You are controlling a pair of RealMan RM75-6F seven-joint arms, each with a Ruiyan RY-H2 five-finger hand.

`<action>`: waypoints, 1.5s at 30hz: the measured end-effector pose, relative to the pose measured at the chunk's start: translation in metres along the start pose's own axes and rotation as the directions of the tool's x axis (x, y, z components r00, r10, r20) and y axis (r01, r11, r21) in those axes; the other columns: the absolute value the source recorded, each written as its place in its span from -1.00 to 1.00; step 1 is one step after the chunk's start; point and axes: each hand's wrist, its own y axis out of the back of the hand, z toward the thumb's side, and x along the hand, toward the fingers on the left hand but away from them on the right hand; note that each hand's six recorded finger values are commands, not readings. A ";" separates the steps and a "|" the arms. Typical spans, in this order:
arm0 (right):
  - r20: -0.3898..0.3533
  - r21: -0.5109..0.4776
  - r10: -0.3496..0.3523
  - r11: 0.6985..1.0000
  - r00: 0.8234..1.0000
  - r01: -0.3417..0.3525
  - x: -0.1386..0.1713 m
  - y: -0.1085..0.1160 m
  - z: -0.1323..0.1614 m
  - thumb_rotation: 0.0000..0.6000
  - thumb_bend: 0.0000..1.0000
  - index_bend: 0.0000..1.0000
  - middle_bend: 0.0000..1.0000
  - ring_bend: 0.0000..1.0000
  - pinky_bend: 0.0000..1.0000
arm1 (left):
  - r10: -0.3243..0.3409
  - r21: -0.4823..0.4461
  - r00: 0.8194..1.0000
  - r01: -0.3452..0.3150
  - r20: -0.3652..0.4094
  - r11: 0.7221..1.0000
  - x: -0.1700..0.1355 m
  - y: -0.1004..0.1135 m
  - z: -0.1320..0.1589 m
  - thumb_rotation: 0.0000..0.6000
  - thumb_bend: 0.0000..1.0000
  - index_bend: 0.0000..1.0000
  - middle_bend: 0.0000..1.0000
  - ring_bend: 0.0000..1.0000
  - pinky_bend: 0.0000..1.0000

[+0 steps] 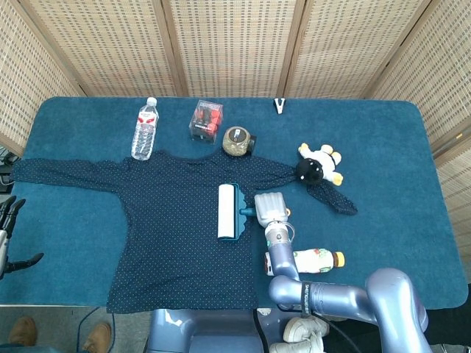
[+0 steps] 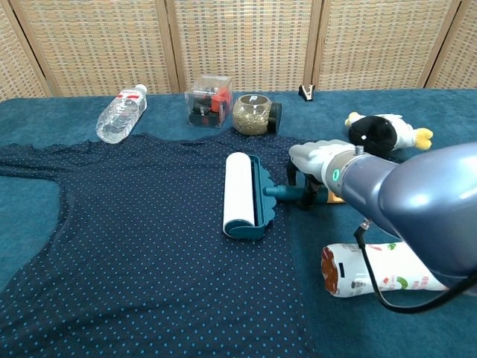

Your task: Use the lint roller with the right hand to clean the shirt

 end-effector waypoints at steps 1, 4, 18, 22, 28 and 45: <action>-0.002 -0.001 -0.003 1.000 1.000 0.003 0.000 0.001 0.000 1.00 0.77 0.44 1.00 1.00 1.00 | -0.001 -0.001 1.000 0.001 0.001 1.000 0.000 0.000 0.000 1.00 -1.00 -1.00 -1.00 -1.00 -1.00; -0.010 0.002 -0.022 1.000 1.000 0.022 0.002 0.009 0.000 1.00 0.78 0.43 1.00 1.00 1.00 | 0.000 -0.008 1.000 0.000 0.004 1.000 -0.001 0.001 0.000 1.00 -1.00 -1.00 -1.00 -1.00 -1.00; -0.095 0.182 -0.196 0.961 0.976 0.210 0.029 0.083 0.038 1.00 0.80 0.45 1.00 1.00 1.00 | 0.006 -0.055 1.000 -0.004 0.028 0.998 -0.004 0.009 0.000 1.00 -1.00 -1.00 -1.00 -1.00 -1.00; -0.138 0.275 -0.222 0.928 0.965 0.253 0.037 0.089 0.066 1.00 0.80 0.46 1.00 1.00 1.00 | -0.001 -0.069 1.000 0.003 0.030 0.998 -0.003 0.009 -0.001 1.00 -1.00 -1.00 -1.00 -1.00 -1.00; -0.203 0.394 -0.222 0.873 0.954 0.287 0.045 0.083 0.118 1.00 0.80 0.46 1.00 1.00 1.00 | -0.032 -0.080 0.999 0.034 0.027 0.996 0.002 0.005 -0.005 1.00 -1.00 -1.00 -1.00 -1.00 -1.00; -0.200 0.538 -0.159 0.807 0.967 0.244 0.022 0.045 0.169 1.00 0.83 0.49 1.00 1.00 1.00 | -0.075 -0.089 0.997 0.075 -0.003 0.993 0.017 -0.002 -0.014 1.00 -1.00 -1.00 -1.00 -1.00 -1.00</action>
